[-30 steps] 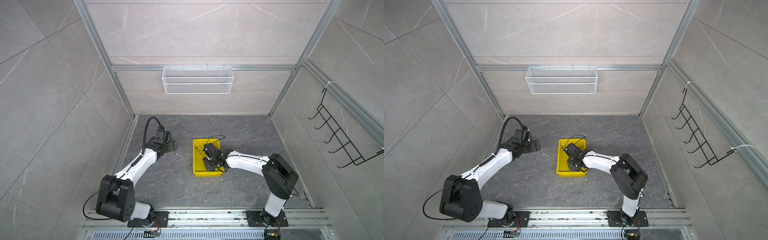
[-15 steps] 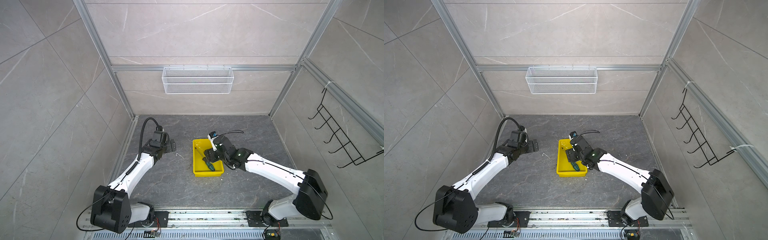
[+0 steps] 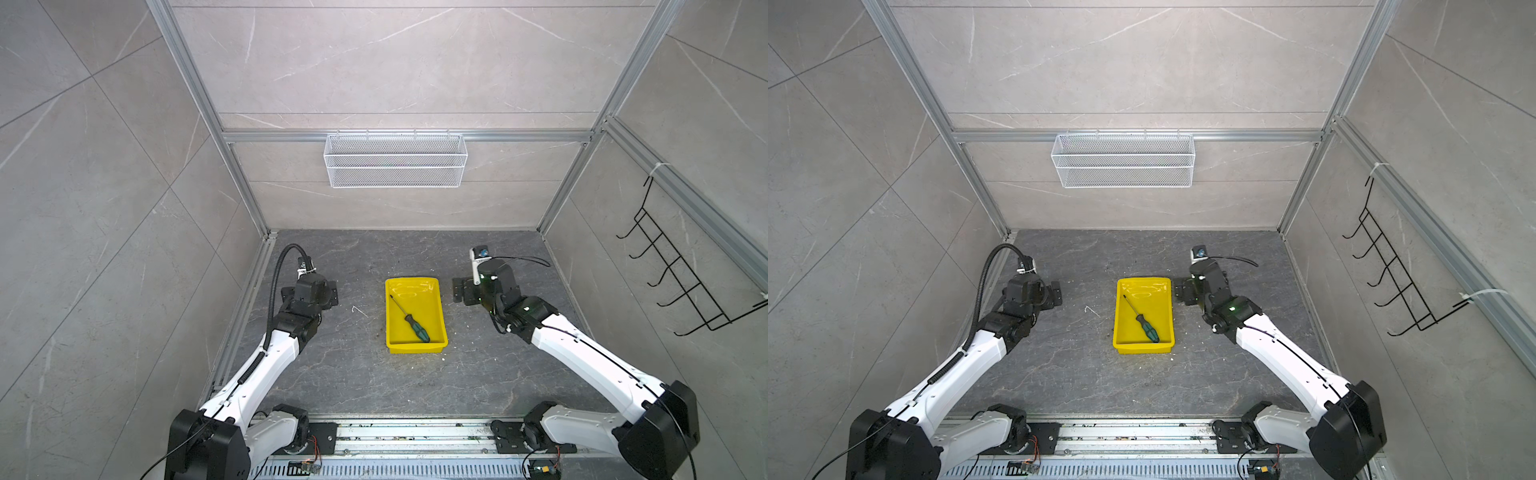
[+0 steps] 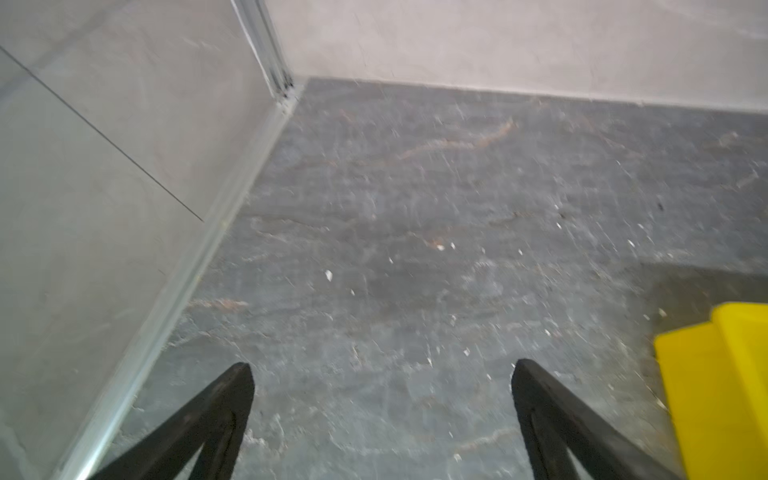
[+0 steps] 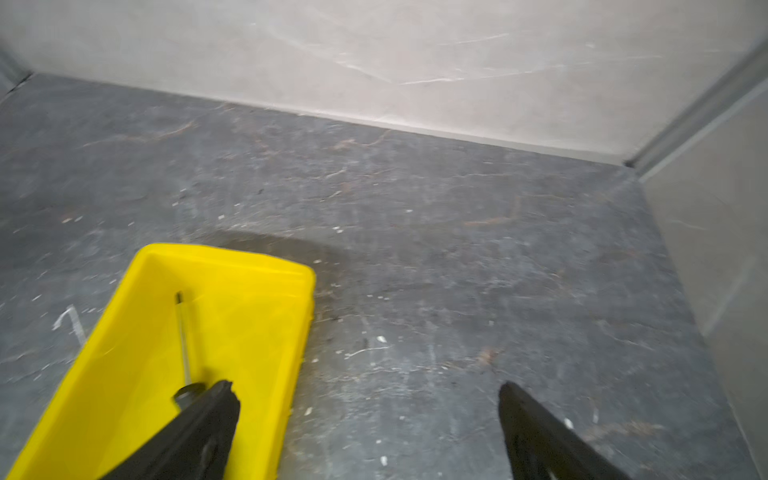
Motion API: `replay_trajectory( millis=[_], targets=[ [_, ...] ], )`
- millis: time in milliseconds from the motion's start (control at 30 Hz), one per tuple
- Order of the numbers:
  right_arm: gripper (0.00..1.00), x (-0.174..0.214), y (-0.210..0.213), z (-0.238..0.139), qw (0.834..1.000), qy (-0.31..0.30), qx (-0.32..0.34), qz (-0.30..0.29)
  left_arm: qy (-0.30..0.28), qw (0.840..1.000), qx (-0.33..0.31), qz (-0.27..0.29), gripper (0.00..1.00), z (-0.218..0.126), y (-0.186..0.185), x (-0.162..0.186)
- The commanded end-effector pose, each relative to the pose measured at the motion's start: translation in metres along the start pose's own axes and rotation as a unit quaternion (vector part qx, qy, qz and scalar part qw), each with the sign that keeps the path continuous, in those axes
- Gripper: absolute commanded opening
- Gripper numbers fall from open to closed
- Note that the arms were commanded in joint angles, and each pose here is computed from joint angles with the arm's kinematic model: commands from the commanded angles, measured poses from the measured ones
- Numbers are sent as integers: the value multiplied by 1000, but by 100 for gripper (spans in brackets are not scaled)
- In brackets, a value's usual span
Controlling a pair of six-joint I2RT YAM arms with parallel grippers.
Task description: Put the screwdriver in the bin
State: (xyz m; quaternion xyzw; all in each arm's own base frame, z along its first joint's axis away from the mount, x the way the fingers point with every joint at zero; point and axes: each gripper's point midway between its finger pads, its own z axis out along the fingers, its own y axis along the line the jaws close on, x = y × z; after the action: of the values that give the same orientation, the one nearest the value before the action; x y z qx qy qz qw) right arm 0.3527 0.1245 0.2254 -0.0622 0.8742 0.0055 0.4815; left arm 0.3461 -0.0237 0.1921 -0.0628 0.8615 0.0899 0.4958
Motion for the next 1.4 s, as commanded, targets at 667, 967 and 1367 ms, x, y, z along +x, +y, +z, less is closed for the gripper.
replay_trajectory(
  millis=[667, 967, 1367],
  targets=[
    [100, 95, -155, 68, 981, -37, 108, 159, -85, 994, 54, -33, 100, 52, 35, 47],
    [100, 96, -153, 76, 979, -119, 97, 135, -86, 995, 39, -11, 100, 77, 35, 57],
    [100, 102, -119, 92, 990, -112, 58, 64, -67, 996, 53, -17, 100, 96, 34, 71]
  ],
)
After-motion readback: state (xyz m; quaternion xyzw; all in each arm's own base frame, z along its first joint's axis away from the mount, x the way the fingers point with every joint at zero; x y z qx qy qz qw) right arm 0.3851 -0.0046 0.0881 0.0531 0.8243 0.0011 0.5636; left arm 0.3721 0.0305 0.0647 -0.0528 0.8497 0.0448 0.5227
